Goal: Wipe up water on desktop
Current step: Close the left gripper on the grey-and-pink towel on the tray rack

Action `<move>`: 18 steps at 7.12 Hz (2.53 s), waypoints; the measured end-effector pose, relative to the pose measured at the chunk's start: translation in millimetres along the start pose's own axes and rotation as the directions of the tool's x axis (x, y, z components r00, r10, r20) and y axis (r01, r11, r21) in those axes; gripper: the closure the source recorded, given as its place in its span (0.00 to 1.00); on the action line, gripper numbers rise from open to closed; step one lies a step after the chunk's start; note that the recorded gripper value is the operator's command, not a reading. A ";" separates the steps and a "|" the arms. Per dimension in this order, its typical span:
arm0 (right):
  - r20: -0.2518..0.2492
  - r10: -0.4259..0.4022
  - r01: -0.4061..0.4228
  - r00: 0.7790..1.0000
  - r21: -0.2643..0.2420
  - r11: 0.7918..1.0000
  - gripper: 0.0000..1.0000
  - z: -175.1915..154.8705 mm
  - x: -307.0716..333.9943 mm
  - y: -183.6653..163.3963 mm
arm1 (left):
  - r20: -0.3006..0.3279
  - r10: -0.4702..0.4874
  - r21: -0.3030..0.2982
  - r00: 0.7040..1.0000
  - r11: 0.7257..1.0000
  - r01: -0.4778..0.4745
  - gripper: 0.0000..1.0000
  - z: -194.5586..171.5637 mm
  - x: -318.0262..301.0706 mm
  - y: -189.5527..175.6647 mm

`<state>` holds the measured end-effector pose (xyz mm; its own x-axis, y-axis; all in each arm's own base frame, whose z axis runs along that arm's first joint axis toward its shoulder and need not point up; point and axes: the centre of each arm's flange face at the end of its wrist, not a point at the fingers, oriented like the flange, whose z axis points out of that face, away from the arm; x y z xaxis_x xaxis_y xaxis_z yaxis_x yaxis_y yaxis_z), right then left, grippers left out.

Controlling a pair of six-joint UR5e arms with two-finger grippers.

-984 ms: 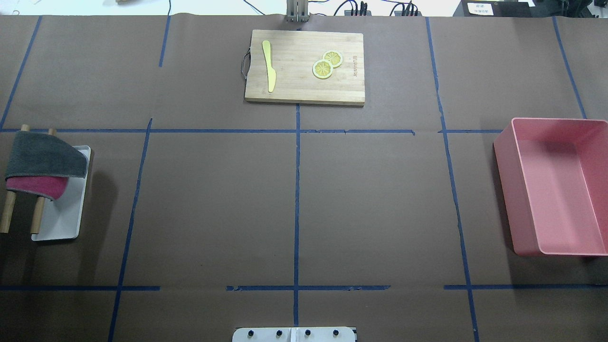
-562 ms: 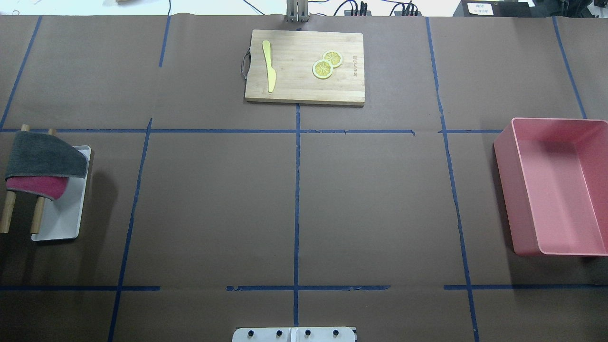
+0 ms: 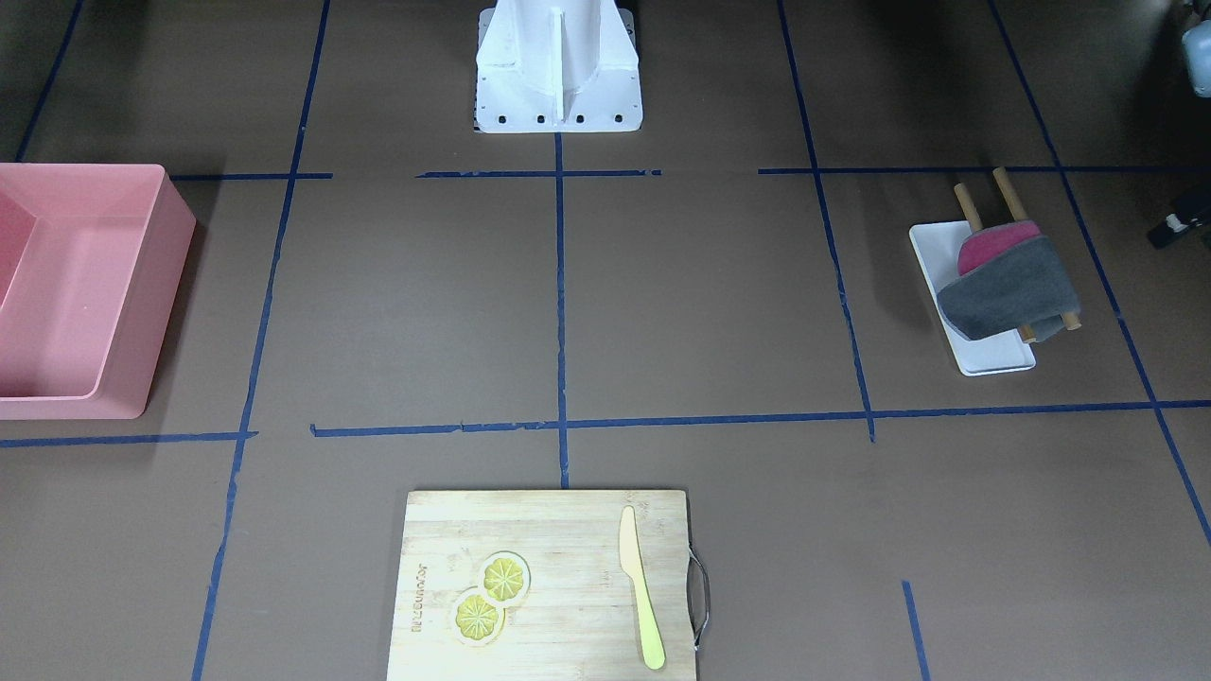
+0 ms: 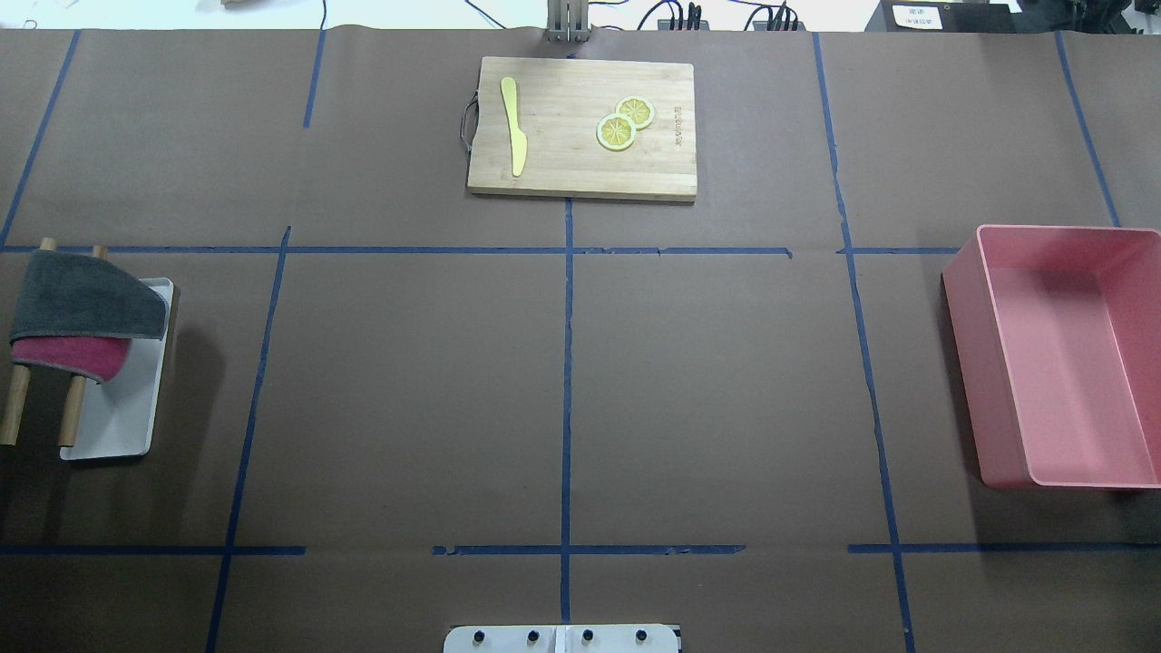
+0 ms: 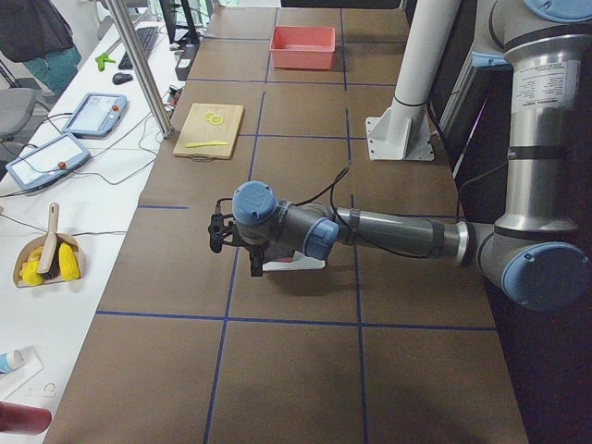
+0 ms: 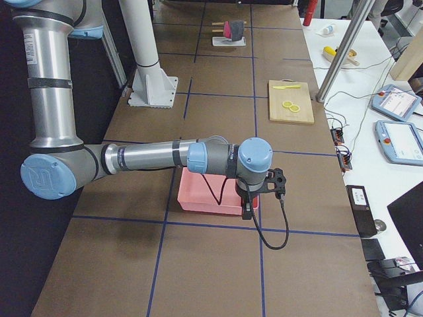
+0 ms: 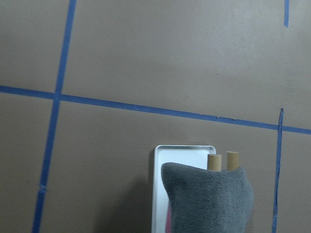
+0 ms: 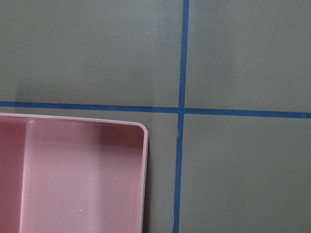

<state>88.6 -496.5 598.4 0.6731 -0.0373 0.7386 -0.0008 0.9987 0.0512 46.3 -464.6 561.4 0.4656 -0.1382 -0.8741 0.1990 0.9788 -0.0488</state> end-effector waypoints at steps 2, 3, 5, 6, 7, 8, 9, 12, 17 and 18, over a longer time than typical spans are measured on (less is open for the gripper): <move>0.001 0.002 -0.002 1.000 0.000 1.000 0.00 0.2 0.1 -0.3 | -0.013 -0.026 0.020 1.000 0.999 0.027 0.02 33.7 13.5 13.6; 0.001 0.001 -0.001 1.000 0.000 1.000 0.00 0.1 0.1 -0.5 | -0.009 -0.020 0.018 1.000 1.000 0.020 0.06 46.5 20.8 17.0; 0.001 0.001 -0.001 1.000 0.000 1.000 0.00 0.0 0.0 -0.6 | -0.008 -0.010 0.008 1.000 1.000 0.010 0.20 57.2 28.6 20.3; 0.001 0.001 -0.001 1.000 0.000 1.000 0.00 -0.1 -0.1 -0.6 | -0.008 -0.010 0.005 1.000 1.000 0.010 0.30 58.5 29.1 20.7; 0.001 0.000 0.000 1.000 0.000 1.000 0.00 -0.2 -0.2 -0.6 | -0.008 -0.011 0.004 1.000 1.000 0.011 0.38 59.0 29.2 20.7; 0.001 0.000 0.000 1.000 0.000 1.000 0.00 -0.2 -0.2 -0.6 | -0.008 -0.011 0.003 1.000 1.000 0.011 0.44 59.3 29.2 20.8; 0.001 0.000 0.000 1.000 0.000 1.000 0.00 0.1 0.1 -0.6 | -0.008 -0.011 0.003 1.000 1.000 0.011 0.51 59.4 29.8 20.4; 0.001 0.002 -0.002 1.000 -0.001 1.000 0.00 0.5 0.5 -0.6 | -0.010 -0.010 0.003 1.000 1.000 0.010 0.69 59.3 31.1 19.8; 0.001 0.001 -0.001 1.000 0.000 1.000 0.00 0.1 0.1 -0.6 | -0.020 -0.011 -0.015 1.000 1.000 0.010 0.93 59.8 32.3 20.7; 0.001 0.002 -0.002 1.000 -0.001 1.000 0.00 0.1 0.1 -0.5 | -0.034 -0.012 -0.037 0.999 0.999 0.010 0.94 59.7 33.3 22.6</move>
<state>88.5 -497.0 598.5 0.6725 -0.0357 0.7392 -0.0013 0.9988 0.0494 117.8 -456.1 560.1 0.4340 -0.1445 -0.8893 0.1719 0.9822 -0.0757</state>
